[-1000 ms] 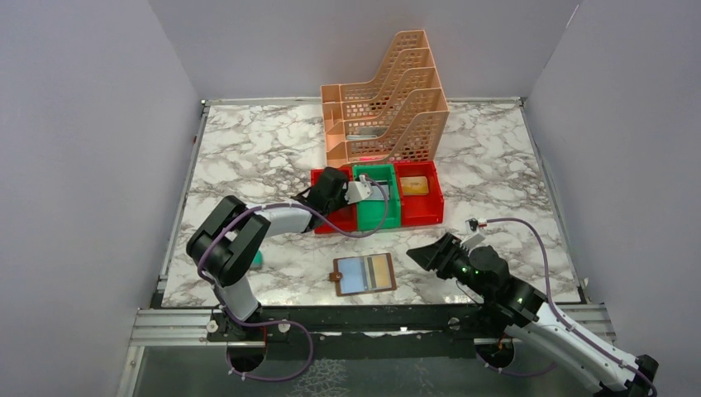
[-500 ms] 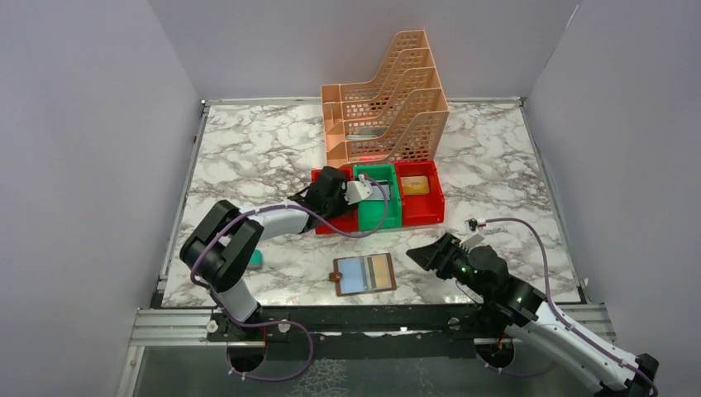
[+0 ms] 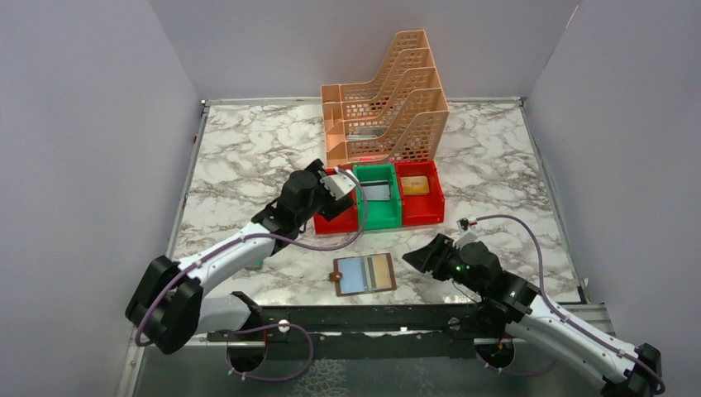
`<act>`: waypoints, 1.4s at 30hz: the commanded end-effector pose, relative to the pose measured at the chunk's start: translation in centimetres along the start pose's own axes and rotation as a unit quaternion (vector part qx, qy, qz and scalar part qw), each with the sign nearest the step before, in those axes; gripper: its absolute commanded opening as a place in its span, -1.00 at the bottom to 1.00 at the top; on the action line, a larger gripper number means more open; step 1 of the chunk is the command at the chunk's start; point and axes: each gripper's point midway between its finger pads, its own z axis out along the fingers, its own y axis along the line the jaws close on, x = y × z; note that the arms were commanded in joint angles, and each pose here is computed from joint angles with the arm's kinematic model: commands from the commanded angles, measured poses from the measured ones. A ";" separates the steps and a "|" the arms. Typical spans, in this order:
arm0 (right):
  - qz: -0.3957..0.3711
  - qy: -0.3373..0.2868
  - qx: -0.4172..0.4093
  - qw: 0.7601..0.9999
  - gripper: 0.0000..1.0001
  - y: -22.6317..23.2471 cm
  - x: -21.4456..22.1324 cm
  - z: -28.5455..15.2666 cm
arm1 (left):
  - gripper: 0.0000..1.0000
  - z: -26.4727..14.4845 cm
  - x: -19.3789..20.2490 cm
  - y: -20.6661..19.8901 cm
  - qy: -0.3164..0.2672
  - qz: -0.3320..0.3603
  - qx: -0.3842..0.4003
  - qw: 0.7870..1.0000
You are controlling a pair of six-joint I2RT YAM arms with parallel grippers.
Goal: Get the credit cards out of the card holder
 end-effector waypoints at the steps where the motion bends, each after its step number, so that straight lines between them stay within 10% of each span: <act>1: -0.006 0.005 -0.010 1.000 0.34 1.9 -0.7 0.0 | 0.97 -2.6 -4.1 -1.2 -0.117 -0.115 0.021 0.986; 16: -0.003 0.085 0.021 0.996 0.70 0.8 2.4 1.9 | 0.98 -9.5 -5.7 -5.5 -0.199 -0.436 0.115 0.870; 27: -0.044 0.102 -0.071 0.991 0.21 4.5 2.6 3.3 | 0.75 -10.7 -2.7 -14.0 -0.097 -0.524 0.283 0.798; 42: -0.055 0.180 0.003 0.982 -0.15 1.1 5.8 5.8 | 0.33 -9.2 -1.7 -21.3 0.001 -0.502 0.304 0.810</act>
